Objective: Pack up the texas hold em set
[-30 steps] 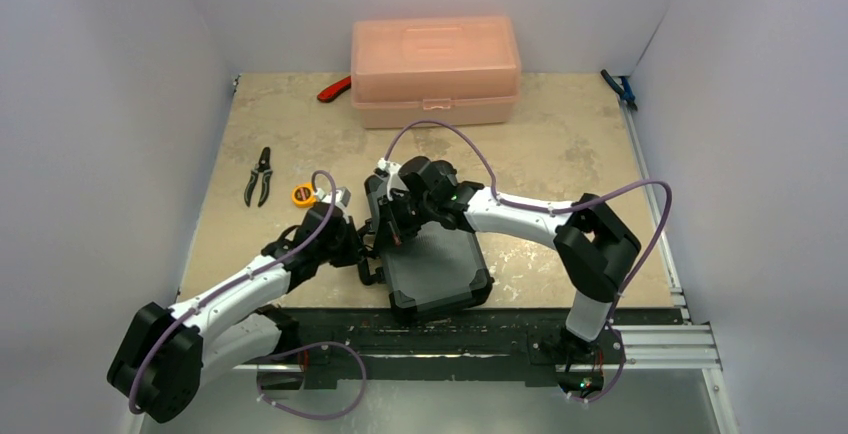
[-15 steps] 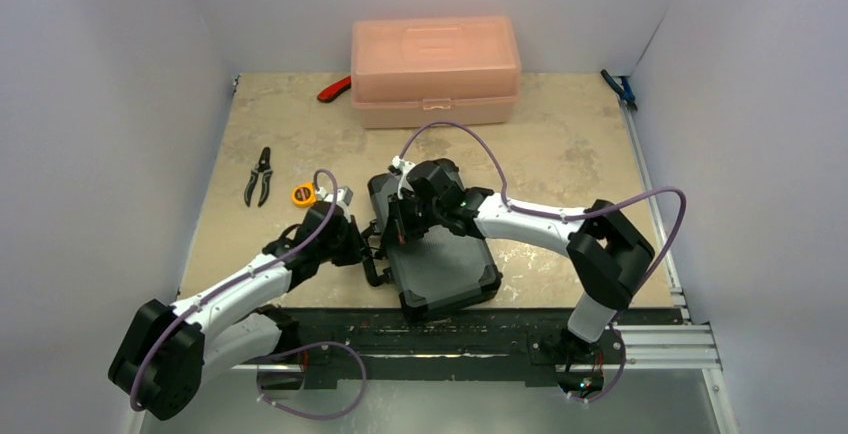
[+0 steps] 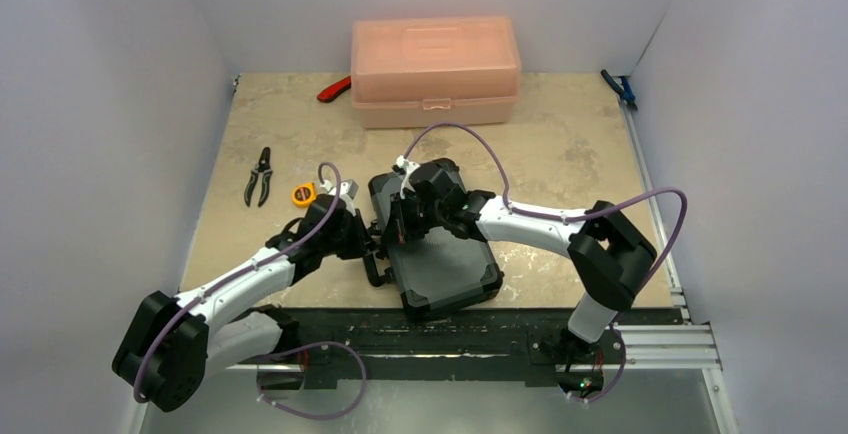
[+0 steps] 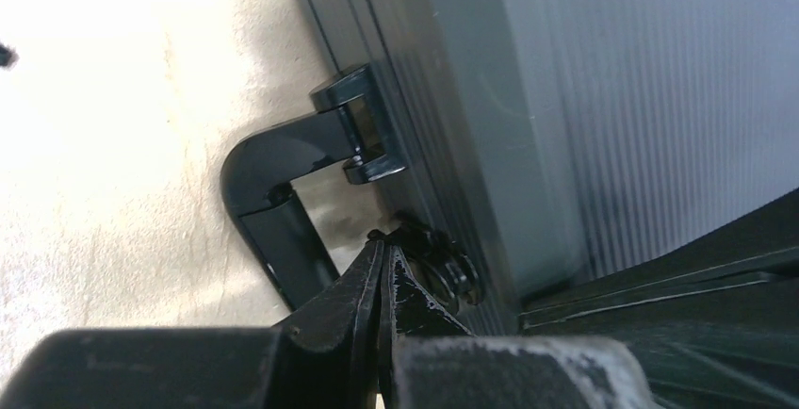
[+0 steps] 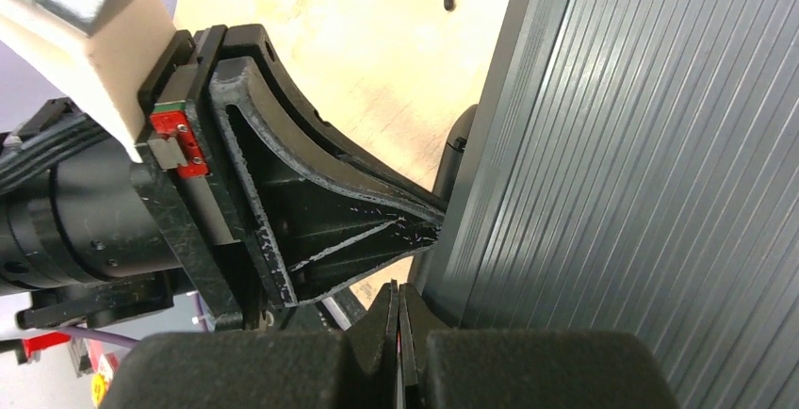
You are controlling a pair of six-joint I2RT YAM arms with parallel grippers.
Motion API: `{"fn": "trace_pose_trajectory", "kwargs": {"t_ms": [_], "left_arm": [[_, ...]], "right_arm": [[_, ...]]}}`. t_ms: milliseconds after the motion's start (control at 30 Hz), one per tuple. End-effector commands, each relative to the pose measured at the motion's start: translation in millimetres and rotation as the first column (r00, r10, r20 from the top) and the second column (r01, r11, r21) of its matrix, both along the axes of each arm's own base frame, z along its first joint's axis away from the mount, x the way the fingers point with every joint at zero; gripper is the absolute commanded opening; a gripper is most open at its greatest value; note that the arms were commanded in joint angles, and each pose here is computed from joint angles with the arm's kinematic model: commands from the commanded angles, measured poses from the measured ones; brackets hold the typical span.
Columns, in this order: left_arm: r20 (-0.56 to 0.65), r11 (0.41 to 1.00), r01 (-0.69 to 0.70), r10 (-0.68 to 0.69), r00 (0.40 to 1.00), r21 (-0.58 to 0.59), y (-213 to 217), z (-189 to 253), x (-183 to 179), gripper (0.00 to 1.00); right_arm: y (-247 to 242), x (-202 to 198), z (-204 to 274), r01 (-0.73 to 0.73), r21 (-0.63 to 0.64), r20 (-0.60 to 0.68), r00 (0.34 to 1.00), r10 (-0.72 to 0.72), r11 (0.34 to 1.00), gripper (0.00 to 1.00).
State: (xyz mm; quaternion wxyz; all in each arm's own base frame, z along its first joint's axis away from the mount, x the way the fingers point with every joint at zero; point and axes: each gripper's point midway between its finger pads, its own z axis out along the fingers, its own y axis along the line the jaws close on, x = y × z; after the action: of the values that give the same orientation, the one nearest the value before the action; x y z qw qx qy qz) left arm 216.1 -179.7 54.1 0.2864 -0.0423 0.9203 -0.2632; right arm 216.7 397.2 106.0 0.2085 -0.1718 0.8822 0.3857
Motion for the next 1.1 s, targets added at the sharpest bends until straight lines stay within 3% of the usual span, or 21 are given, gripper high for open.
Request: {"fn": "trace_pose_trajectory", "kwargs": {"t_ms": [0,433,633,1067], "left_arm": [[0.092,0.997,0.041,-0.035,0.995,-0.059,-16,30,19,0.0],[0.087,0.996,0.059,-0.053,0.995,-0.065,-23,32,16,0.0],[0.007,0.999,-0.025,0.024,1.0,0.039,-1,13,9,0.0],[-0.014,0.999,-0.03,0.03,0.999,0.031,-3,6,7,0.0]], "right_arm": [[-62,-1,-65,0.086,-0.283,-0.039,0.994,-0.101,0.955,0.0],[-61,-2,-66,0.081,-0.277,-0.044,0.994,-0.097,0.957,0.0],[-57,2,-53,0.083,-0.26,-0.026,0.995,-0.093,0.962,0.0],[-37,9,14,0.062,-0.115,0.044,0.997,-0.057,0.991,0.0]]}}
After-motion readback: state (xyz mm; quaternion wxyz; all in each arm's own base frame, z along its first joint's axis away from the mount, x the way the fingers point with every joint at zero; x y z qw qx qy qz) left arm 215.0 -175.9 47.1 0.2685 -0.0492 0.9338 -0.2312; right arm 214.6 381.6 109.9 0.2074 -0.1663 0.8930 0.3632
